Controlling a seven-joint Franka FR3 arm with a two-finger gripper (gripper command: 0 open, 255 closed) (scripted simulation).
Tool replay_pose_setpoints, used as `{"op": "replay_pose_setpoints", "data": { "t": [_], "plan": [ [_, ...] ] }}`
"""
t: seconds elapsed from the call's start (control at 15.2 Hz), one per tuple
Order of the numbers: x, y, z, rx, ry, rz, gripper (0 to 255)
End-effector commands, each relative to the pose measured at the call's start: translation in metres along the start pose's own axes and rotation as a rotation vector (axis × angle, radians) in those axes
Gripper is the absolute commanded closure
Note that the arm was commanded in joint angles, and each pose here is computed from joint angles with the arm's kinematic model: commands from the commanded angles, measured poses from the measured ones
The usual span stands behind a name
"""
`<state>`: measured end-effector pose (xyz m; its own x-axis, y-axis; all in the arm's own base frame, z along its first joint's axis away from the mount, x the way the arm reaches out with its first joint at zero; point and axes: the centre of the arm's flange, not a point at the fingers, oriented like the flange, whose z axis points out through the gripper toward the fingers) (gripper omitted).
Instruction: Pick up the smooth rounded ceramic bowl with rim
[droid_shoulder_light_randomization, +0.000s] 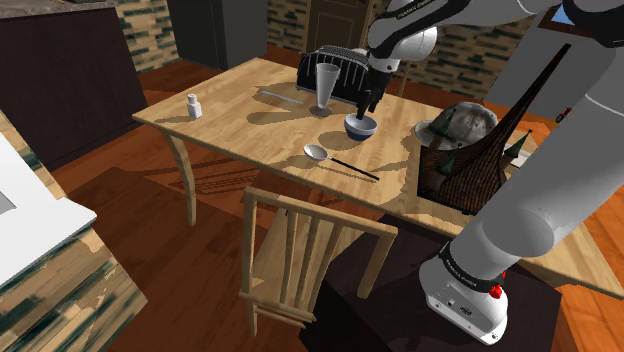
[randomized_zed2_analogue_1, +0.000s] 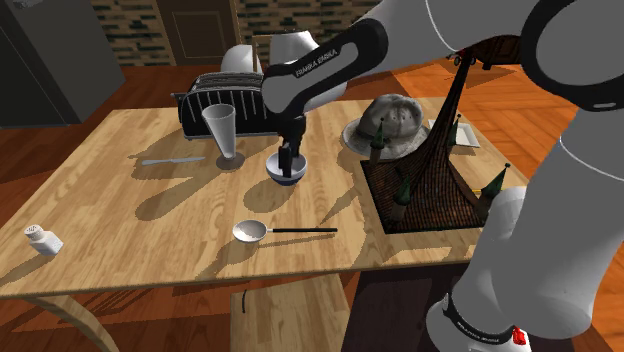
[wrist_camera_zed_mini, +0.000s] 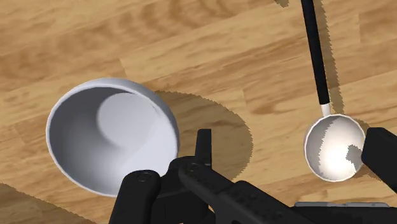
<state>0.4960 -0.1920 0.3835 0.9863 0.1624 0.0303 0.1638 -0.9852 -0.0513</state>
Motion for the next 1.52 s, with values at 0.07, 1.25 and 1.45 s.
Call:
{"op": "replay_pose_setpoints", "data": {
  "t": [0.07, 1.25, 1.45],
  "plan": [
    [0.022, 0.029, 0.022, -0.006, 0.003, -0.010, 0],
    [0.055, 0.082, 0.101, -0.015, 0.007, -0.025, 255],
    [0.056, 0.082, 0.101, -0.015, 0.007, -0.025, 255]
  ]
}}
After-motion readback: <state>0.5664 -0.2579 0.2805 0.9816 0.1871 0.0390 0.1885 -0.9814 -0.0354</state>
